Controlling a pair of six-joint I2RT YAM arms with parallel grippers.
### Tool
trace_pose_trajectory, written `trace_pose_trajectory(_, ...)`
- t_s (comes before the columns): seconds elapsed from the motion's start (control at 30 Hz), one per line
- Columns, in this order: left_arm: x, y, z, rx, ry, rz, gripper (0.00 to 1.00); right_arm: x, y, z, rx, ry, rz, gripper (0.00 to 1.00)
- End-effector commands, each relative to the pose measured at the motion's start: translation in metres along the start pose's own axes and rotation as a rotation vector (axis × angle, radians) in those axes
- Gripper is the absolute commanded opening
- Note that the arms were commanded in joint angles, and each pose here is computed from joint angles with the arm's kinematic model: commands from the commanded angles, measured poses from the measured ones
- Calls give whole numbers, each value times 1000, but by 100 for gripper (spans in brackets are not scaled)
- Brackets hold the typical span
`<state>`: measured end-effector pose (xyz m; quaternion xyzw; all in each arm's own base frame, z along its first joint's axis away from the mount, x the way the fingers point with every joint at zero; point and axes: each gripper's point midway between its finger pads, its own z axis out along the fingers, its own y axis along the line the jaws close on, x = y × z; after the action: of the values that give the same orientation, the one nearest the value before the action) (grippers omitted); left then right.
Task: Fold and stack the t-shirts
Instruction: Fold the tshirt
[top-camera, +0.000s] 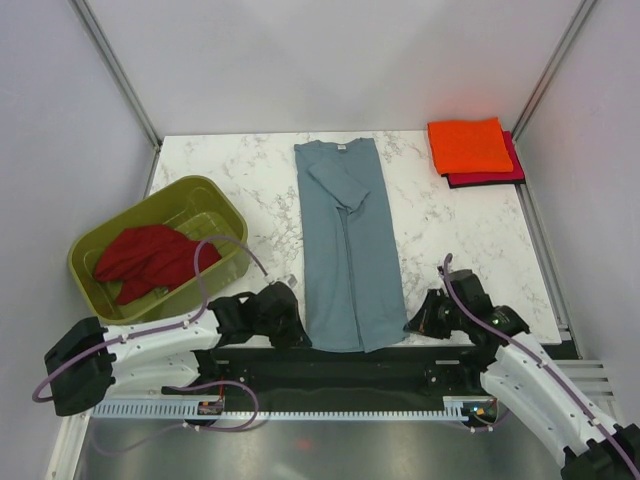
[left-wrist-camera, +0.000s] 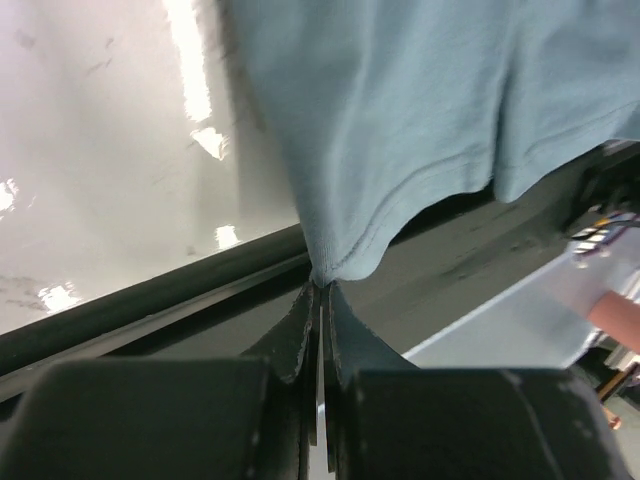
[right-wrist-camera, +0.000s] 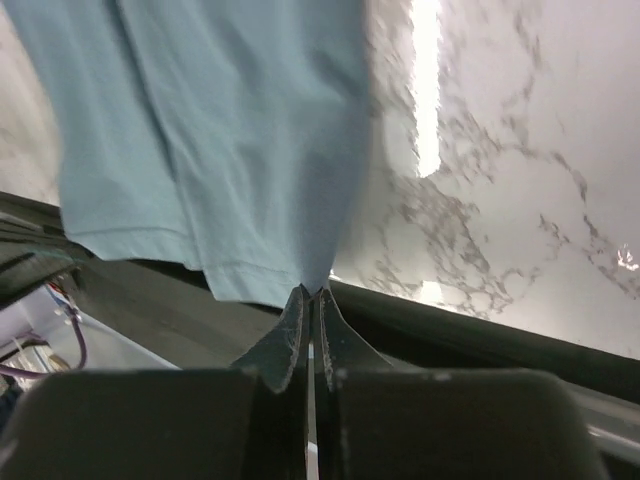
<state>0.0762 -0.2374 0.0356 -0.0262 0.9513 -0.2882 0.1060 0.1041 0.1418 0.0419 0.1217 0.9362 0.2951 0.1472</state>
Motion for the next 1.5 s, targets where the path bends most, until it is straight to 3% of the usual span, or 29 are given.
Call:
trace_pose_trajectory(0.0, -32, -37, -14, 69, -64, 23, 2, -52, 35, -20, -7, -168, -42, 0)
trace_pose_trajectory(0.17, -85, -65, -17, 52, -122, 39, 2, -104, 68, -19, 20, -237, -144, 0)
trace_pose_trajectory(0.33, -166, -91, -23, 28, -213, 63, 2, -162, 102, 2, 55, -251, -256, 0)
trace_pose_trajectory(0.6, -283, -75, -15, -109, -320, 2, 2, -261, 134, 46, 39, -277, -289, 0)
trace_pose_trajectory(0.8, -342, -57, 1, -150, -344, -51, 2, -307, 131, 81, 30, -265, -247, 0)
trace_pose_trajectory(0.97, -366, -38, 27, -163, -296, -90, 2, -334, 121, 96, 23, -258, -230, 0)
trace_pose_trajectory(1.33, -398, -13, 46, -200, -311, -133, 2, -366, 116, 121, 19, -274, -241, 2)
trace_pose_trajectory(1.4, -403, -12, 45, -213, -317, -123, 7, -372, 111, 122, 39, -286, -232, 4)
trace_pose_trajectory(1.47, -406, -9, 42, -240, -329, -107, 22, -377, 107, 123, 60, -297, -218, 7)
